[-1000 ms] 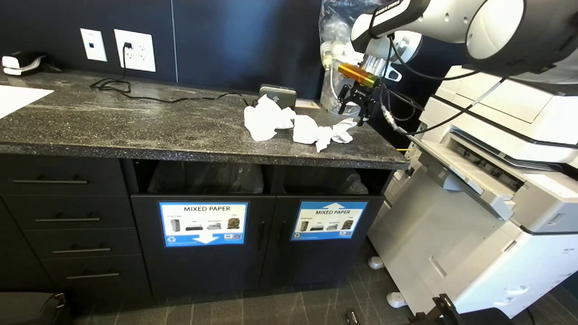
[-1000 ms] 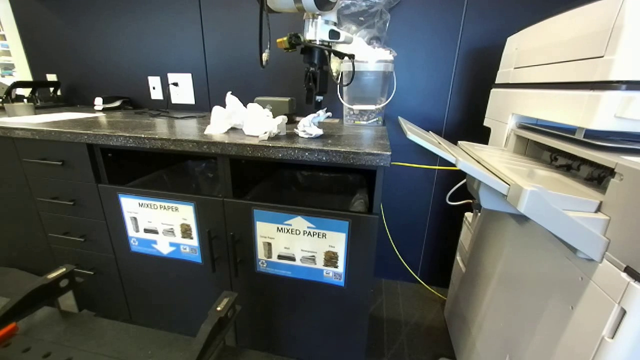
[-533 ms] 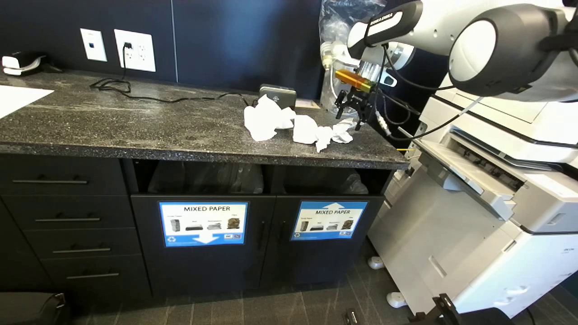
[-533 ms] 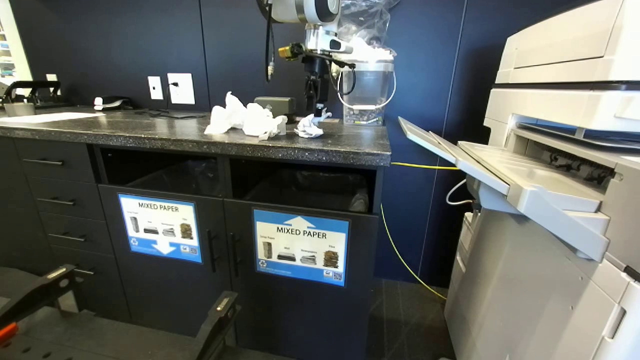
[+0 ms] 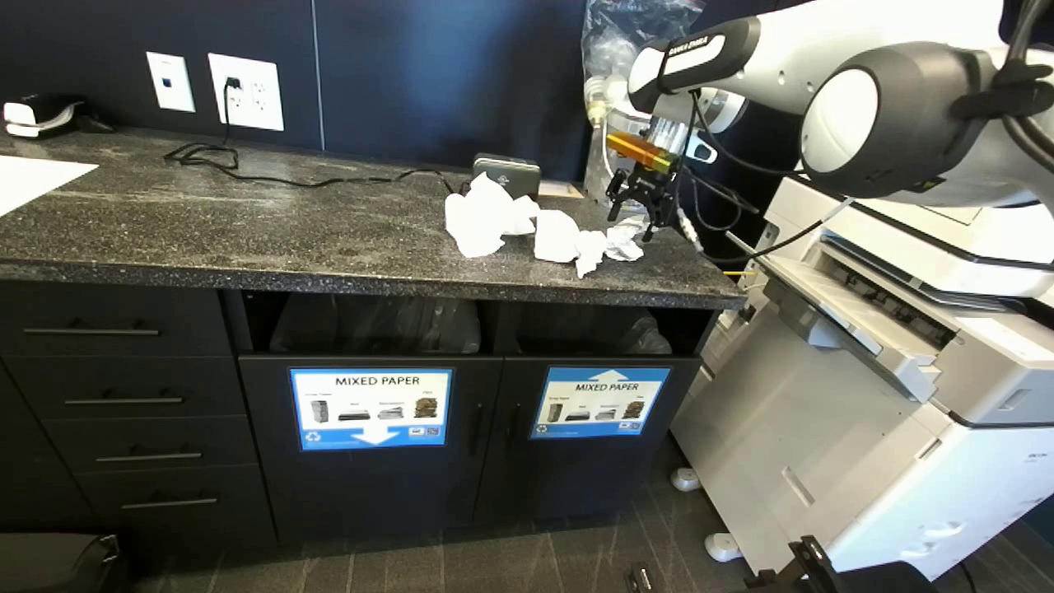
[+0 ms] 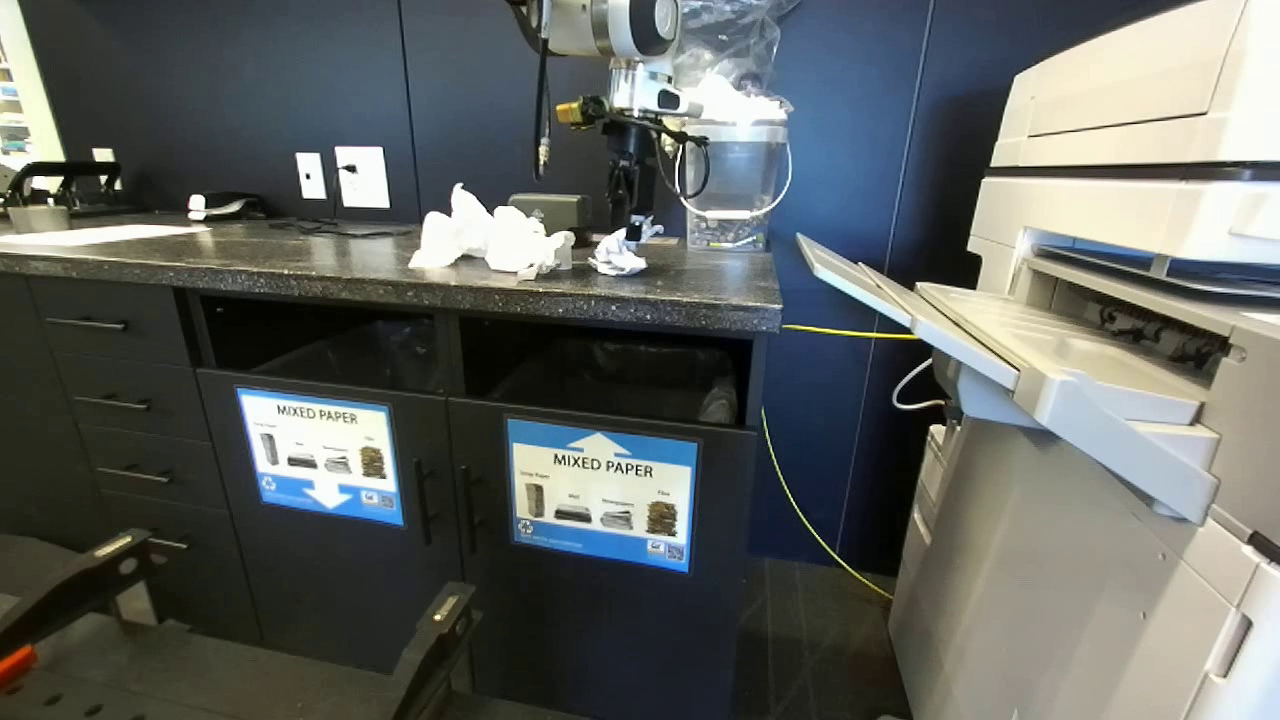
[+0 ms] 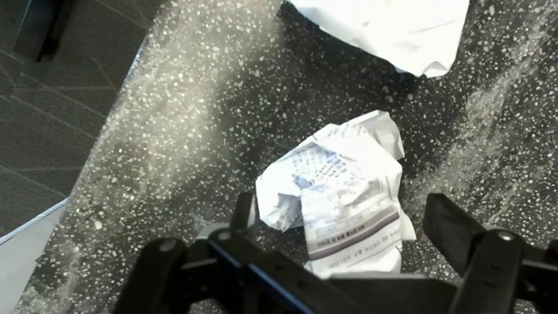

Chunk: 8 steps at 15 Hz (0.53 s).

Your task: Throw two of the papers on the countertop into the bin on the right

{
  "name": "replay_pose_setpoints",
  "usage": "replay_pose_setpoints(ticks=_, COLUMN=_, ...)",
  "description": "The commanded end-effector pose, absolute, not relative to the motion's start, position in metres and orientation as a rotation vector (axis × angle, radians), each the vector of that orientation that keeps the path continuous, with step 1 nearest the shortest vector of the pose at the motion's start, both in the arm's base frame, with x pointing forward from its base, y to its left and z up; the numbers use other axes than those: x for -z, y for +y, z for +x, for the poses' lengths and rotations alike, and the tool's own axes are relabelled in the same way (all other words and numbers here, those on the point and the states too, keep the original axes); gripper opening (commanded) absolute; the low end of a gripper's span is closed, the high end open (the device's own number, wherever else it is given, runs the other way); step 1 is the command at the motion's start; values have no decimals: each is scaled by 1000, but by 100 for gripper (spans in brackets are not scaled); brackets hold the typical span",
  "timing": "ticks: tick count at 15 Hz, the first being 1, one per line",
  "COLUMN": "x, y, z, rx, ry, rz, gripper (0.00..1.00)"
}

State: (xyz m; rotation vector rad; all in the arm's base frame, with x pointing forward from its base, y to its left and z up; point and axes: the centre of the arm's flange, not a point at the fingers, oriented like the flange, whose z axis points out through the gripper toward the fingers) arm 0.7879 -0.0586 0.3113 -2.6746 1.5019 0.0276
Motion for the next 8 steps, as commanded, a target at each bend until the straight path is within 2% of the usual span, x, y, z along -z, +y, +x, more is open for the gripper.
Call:
replay_pose_setpoints(ticks=1, x=-316, y=-60, z=813, rx=-28, ry=1489, rz=-2683, gripper=74)
replay_pose_setpoints(ticks=4, x=-312, y=-60, z=812, rx=-47, ry=1483, rz=-2701, gripper=49)
replay_pose_setpoints(ticks=8, x=-308, y=-61, z=812, rx=-70, ry=1475, rz=-2712, gripper=21)
